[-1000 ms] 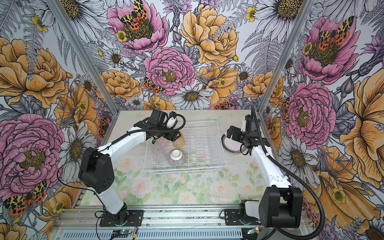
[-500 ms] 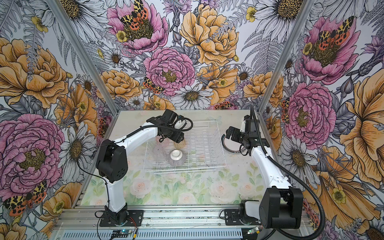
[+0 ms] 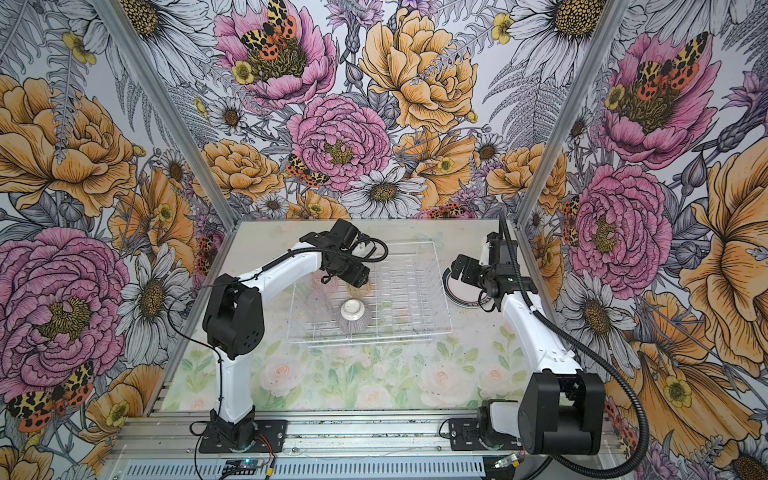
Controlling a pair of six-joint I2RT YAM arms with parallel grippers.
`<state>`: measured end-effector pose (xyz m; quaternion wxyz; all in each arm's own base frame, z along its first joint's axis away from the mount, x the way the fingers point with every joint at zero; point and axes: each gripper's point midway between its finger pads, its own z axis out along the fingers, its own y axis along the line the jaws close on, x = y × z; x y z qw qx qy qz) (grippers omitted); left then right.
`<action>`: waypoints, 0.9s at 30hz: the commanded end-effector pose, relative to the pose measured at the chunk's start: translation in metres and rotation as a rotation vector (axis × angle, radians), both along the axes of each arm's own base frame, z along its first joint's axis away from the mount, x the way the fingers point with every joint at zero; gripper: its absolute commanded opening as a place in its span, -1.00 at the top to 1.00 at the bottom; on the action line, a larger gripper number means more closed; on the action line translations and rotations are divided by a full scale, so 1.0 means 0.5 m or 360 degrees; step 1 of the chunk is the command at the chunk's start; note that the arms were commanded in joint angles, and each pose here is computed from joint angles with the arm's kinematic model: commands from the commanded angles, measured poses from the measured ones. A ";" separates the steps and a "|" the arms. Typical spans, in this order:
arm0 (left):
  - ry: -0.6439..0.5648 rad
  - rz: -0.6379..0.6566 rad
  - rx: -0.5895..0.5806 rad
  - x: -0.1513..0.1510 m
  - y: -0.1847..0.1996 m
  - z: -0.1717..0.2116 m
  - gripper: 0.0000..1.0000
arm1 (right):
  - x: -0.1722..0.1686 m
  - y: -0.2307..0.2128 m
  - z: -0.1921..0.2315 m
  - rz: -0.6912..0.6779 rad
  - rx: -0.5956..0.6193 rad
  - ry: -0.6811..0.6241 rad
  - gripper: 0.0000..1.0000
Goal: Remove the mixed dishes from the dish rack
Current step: 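Grasp the yellow glass with the left gripper and lift it from the rack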
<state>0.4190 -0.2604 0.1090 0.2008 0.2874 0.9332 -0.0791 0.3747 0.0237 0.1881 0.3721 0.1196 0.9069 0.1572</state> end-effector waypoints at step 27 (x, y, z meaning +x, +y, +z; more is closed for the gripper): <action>0.0075 -0.0040 -0.0092 0.004 -0.003 -0.009 0.15 | 0.002 0.038 -0.001 0.0139 0.0101 -0.0031 -0.99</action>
